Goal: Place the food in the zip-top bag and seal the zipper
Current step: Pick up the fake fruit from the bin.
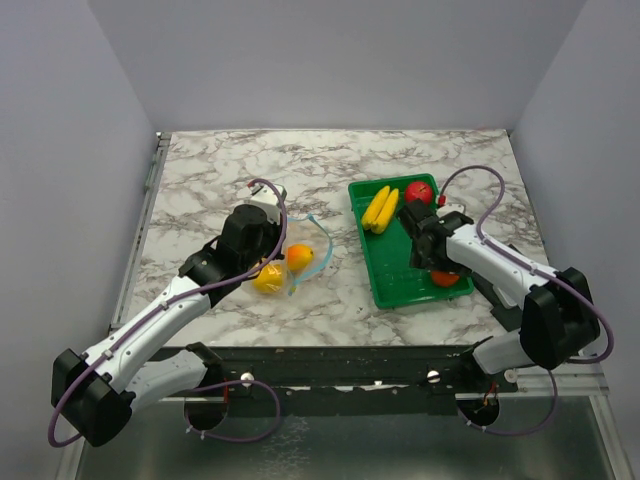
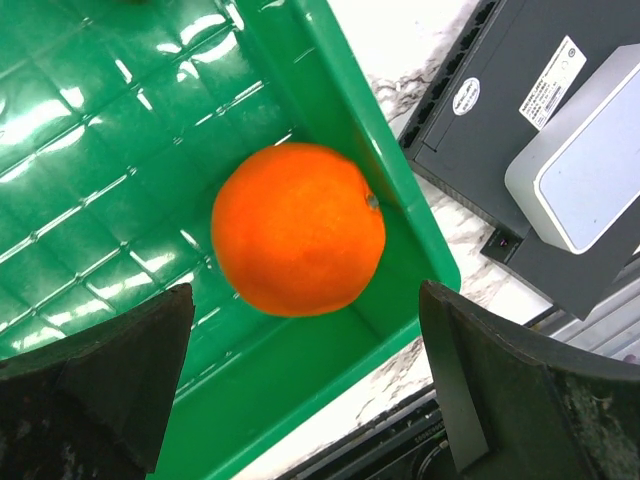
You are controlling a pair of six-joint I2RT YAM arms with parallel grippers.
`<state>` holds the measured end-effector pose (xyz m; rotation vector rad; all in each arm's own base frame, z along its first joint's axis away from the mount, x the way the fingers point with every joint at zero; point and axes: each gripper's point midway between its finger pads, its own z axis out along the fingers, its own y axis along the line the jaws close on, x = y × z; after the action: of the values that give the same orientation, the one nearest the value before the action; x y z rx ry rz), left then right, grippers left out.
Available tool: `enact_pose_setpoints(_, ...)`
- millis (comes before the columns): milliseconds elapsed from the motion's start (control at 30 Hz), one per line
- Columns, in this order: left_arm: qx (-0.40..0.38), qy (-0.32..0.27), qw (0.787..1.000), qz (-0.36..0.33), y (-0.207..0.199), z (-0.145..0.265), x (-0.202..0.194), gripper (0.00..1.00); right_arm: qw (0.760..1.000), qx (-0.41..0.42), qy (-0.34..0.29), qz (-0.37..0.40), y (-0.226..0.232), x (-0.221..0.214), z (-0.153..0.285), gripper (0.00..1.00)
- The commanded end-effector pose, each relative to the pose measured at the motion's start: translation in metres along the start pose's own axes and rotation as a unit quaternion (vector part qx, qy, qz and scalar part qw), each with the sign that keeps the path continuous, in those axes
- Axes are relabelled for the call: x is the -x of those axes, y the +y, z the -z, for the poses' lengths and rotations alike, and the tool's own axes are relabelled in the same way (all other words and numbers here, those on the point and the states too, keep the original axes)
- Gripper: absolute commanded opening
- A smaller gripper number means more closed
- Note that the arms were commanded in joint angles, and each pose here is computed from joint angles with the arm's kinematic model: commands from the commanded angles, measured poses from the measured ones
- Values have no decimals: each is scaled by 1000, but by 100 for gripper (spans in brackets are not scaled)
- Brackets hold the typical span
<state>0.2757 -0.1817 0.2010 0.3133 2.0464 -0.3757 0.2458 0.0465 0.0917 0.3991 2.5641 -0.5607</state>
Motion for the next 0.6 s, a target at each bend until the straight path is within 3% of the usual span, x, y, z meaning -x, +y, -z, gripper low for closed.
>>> enact_pose_setpoints(0,0,-4,1000,-4,1,-2,1,0,1000,-9,0,-11,-2,2,-17,100)
enact_pose_setpoints(300,0,-2,1000,-6,1,-3,0,0,1000,-2,17,-12,6,-6,-36,96)
enact_pose_setpoints(567,2,-4,1000,-6,2,-3,1,0,1000,7,23,-12,11,-9,-42,71)
